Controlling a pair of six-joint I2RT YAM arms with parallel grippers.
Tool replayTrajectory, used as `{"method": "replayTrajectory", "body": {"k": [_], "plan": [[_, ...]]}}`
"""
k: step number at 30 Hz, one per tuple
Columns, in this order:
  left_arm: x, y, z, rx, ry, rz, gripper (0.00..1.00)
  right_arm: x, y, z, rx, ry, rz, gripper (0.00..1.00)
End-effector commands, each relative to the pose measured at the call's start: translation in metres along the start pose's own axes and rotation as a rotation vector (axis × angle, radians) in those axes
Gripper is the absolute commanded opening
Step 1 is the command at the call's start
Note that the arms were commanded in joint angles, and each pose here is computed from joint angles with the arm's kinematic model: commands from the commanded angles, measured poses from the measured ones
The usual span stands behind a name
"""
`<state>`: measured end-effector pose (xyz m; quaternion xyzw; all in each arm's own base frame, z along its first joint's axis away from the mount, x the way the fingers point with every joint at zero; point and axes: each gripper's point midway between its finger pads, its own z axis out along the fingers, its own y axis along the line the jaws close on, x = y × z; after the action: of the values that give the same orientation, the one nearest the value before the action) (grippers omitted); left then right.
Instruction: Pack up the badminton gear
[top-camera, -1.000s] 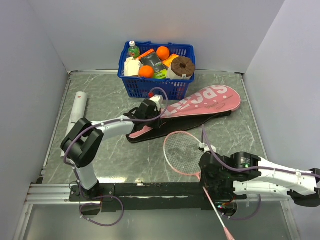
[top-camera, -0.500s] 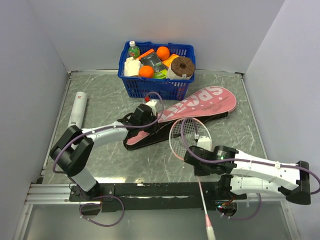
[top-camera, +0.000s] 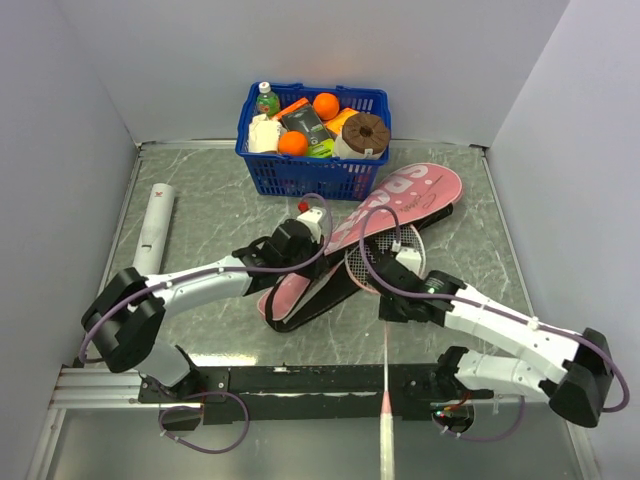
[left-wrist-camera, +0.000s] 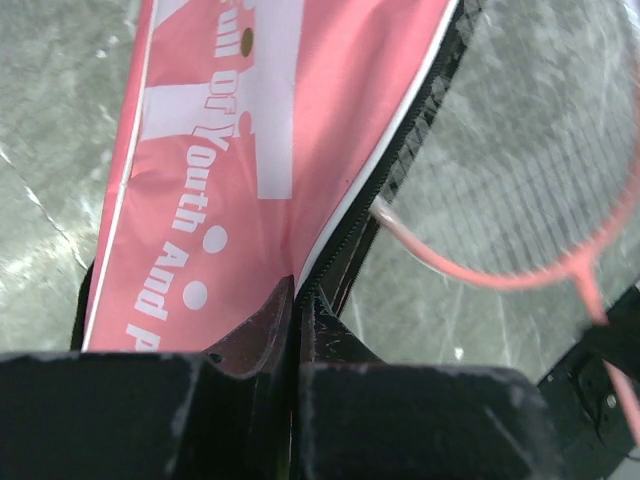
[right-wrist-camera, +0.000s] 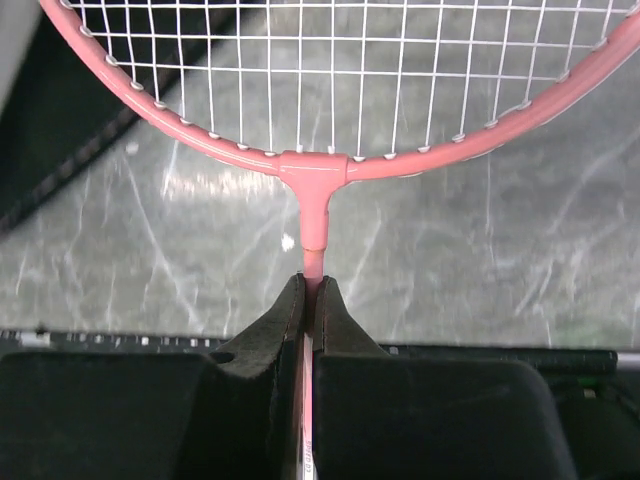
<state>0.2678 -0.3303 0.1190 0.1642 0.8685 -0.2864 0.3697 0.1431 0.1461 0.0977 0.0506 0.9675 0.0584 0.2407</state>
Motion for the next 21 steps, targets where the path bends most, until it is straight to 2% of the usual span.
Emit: {"method": "replayTrajectory", "body": {"k": [1,8,21], "plan": [[0.004,-0.026,-0.017,0.062,0.005,-0.009,0.01,-0.045,0.024,0.012,-0.051,-0.118,0.012,0.0],[0.028,-0.052,-0.03,0.11,0.056,0.022,0.01,-0.092,0.032,0.041,-0.08,-0.167,0.051,0.0],[0.056,-0.098,-0.063,0.296,0.11,-0.019,0.01,-0.177,0.038,0.086,-0.126,-0.279,0.113,0.0]]}}
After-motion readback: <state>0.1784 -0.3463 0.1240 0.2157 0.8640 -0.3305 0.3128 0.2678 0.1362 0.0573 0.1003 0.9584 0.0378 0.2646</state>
